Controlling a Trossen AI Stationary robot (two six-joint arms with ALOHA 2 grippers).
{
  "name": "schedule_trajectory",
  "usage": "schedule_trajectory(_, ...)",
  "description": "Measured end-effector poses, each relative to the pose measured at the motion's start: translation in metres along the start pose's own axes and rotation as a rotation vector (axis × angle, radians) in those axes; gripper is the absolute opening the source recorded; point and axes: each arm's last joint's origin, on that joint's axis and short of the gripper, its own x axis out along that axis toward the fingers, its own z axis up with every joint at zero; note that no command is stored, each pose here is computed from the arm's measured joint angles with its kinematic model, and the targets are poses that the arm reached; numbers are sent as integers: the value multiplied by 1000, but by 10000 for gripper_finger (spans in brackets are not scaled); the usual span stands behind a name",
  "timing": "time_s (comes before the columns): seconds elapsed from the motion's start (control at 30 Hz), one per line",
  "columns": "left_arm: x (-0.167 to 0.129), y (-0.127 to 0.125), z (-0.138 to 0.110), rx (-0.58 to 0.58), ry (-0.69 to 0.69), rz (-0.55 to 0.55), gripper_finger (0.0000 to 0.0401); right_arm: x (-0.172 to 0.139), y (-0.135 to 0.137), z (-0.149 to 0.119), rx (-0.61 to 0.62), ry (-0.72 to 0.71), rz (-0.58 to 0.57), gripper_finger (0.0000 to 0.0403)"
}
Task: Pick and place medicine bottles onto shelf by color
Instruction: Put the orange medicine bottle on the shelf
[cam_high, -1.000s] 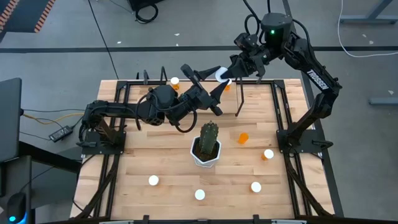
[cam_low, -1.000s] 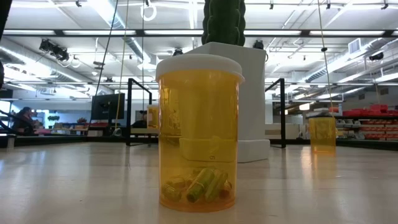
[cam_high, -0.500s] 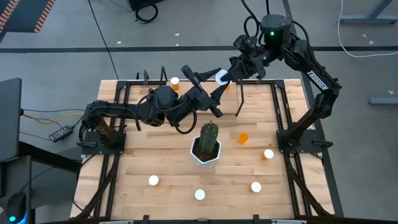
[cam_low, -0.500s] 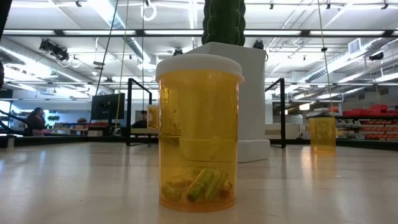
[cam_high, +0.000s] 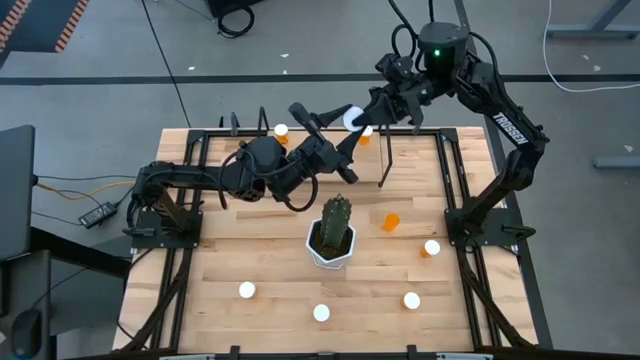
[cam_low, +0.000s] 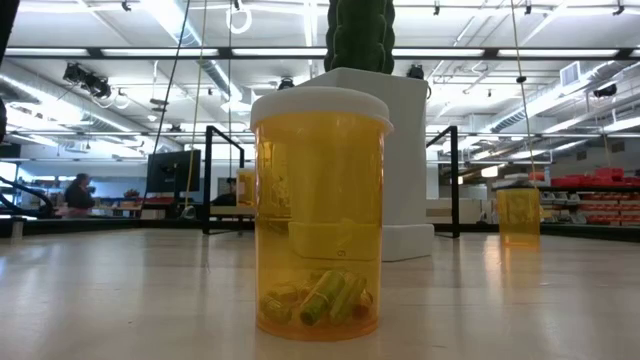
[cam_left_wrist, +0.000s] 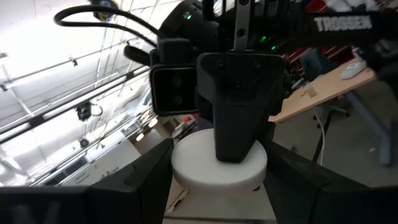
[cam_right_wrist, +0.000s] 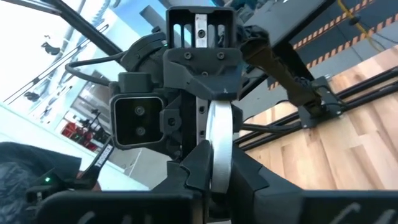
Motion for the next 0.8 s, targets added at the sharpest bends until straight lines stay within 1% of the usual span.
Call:
schedule_trajectory(0.1, 0, 0, 0, -2, 6, 6, 227, -1, 1, 0, -6, -14, -17, 64)
schedule_trajectory(0.23, 0, 1, 0, -2, 10, 10, 224, -1, 1, 0, -5, -15, -22, 104)
schedule_trajectory(0.33, -1, 1, -1, 1, 40, 31, 222, -2, 0, 0, -13, -20, -27, 134)
schedule_trajectory(0.53, -1, 0, -6, 101, 172, 71, 227, -10, -2, 3, -68, -68, -86, 177)
schedule_trajectory(0.63, -2, -3, -11, 136, 241, 76, 224, -12, -2, 4, -153, -93, -131, 190)
schedule_trajectory(0.8, -3, -6, -17, 139, 328, 90, 223, -8, 1, 1, -371, -95, -204, 198)
